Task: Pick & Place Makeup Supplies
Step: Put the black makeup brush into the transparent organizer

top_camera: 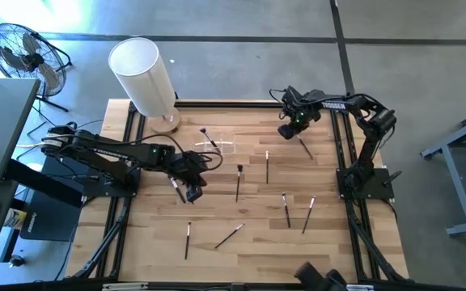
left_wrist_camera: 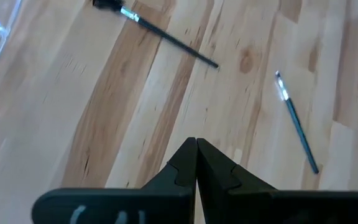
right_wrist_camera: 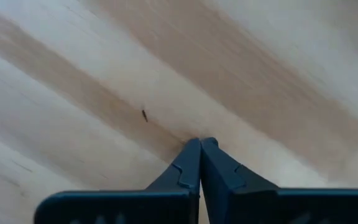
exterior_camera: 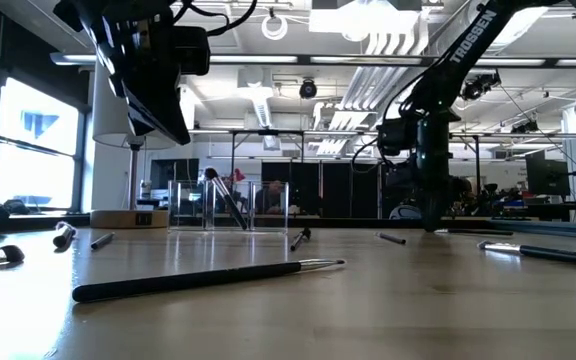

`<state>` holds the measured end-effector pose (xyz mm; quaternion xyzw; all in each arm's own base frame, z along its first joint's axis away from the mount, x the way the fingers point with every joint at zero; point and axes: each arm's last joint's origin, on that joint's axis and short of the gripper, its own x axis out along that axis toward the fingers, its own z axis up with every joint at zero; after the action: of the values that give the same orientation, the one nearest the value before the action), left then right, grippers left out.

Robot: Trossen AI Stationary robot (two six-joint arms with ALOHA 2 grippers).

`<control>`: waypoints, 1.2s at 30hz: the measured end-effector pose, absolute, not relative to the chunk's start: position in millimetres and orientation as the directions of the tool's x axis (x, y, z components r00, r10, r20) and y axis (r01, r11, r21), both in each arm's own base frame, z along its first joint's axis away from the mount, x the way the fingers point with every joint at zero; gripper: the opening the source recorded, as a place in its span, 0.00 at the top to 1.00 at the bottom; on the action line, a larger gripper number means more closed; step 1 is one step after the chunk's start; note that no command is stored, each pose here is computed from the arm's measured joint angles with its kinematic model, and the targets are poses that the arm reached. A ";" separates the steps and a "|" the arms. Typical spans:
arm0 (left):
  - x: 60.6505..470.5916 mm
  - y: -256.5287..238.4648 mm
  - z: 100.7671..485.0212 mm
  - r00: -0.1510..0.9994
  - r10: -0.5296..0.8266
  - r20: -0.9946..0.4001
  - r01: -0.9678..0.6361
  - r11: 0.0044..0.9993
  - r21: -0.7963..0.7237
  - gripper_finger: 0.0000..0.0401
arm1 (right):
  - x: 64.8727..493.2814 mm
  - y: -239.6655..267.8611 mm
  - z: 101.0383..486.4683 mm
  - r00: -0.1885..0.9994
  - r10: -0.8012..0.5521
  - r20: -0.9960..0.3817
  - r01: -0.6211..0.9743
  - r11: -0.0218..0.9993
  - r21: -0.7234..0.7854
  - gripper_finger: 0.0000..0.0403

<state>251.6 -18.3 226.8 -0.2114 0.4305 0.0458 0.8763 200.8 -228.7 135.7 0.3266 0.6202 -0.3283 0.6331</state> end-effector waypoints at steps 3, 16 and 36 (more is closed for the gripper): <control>251.5 -18.4 226.4 0.624 -0.104 -0.775 -0.262 0.906 -0.332 1.00 | 195.8 -218.1 151.1 0.007 -0.005 -1.000 0.831 0.556 0.003 1.00; 252.1 -18.6 227.0 0.630 -0.111 -0.769 -0.255 0.905 -0.340 1.00 | 203.6 -161.5 241.3 0.220 -0.247 -0.944 0.860 0.505 0.068 1.00; 252.2 -18.7 227.1 0.630 -0.114 -0.768 -0.254 0.905 -0.342 1.00 | 281.4 -84.1 304.9 0.817 -0.395 -0.421 0.549 0.756 0.356 1.00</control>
<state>252.2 -18.7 227.1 -0.2144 0.4284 0.0399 0.8769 281.4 -84.1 304.9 0.2377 0.1621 -0.2557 0.9230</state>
